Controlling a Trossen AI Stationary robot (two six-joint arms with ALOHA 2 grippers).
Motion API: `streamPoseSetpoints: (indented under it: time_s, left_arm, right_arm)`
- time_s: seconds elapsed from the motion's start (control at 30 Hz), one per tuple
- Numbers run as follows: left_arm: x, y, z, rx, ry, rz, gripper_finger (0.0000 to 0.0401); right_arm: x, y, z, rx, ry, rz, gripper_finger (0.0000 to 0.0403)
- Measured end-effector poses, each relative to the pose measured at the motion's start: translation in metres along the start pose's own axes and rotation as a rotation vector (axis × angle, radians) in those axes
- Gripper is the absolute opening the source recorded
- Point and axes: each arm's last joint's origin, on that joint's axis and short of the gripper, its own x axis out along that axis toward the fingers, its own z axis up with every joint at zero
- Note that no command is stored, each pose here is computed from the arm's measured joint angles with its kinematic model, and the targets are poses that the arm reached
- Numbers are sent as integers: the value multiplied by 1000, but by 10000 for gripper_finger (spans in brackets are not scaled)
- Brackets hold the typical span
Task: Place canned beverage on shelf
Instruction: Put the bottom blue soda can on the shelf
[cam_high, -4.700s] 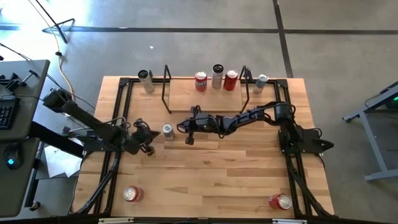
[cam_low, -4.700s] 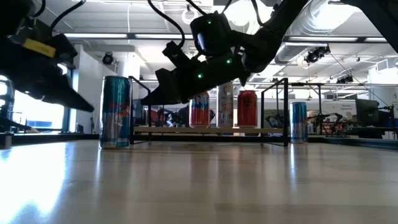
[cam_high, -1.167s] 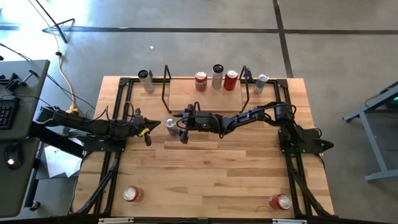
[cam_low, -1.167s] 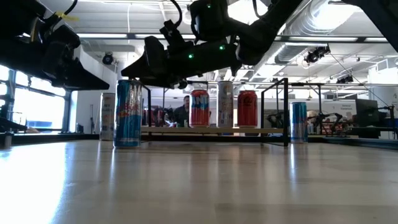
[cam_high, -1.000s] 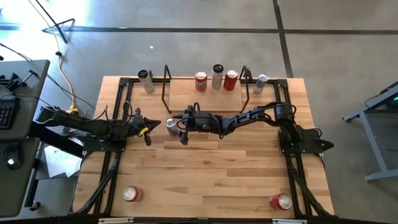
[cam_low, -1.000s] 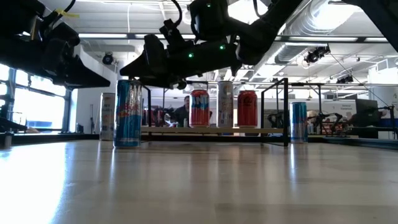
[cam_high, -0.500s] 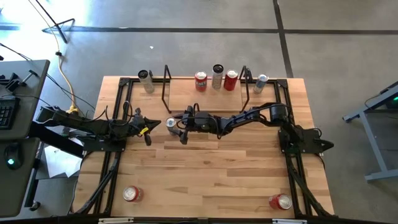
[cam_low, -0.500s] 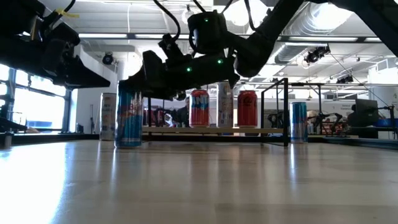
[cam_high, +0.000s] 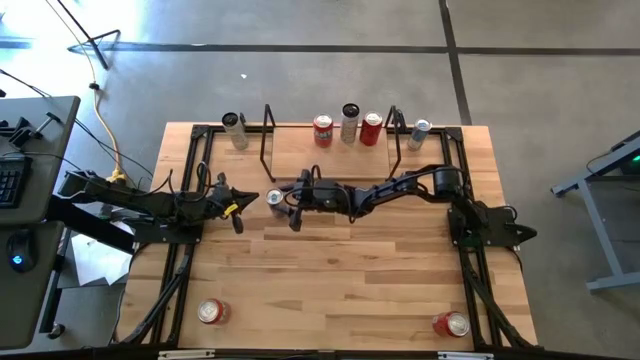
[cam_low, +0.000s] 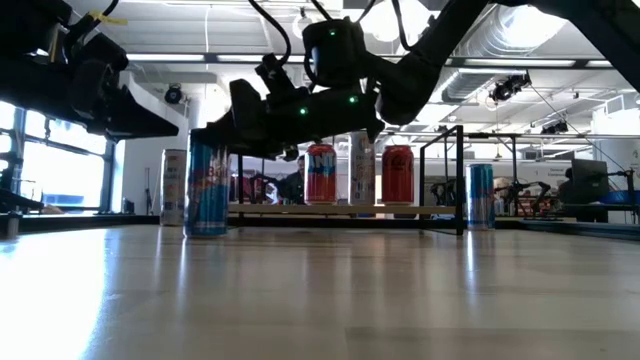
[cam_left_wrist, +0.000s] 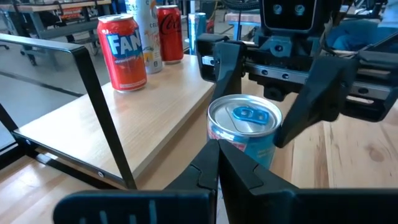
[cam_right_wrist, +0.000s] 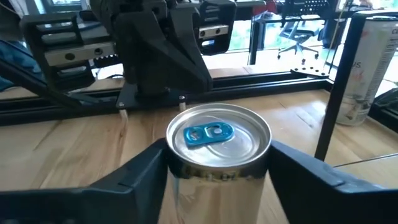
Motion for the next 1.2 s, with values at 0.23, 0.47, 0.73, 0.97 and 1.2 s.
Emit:
streamPoseSetpoints:
  time_s: [0.23,0.47,0.73,0.97,1.2]
  left_arm:
    - [0,0,-1,21,10,0,0]
    - [0,0,-3,32,26,0,0]
    - [0,0,-3,24,26,0,0]
    - [0,0,-3,23,24,0,0]
    - [0,0,-3,25,25,-2,0]
  right_arm:
    - [0,-4,1,0,0,32,197]
    - [-10,-9,34,-27,-74,20,197]
    - [-37,-51,97,-96,-150,-68,197]
    - [-36,-123,107,-84,-92,-63,197]
    - [-19,-158,98,-110,-26,-105,197]
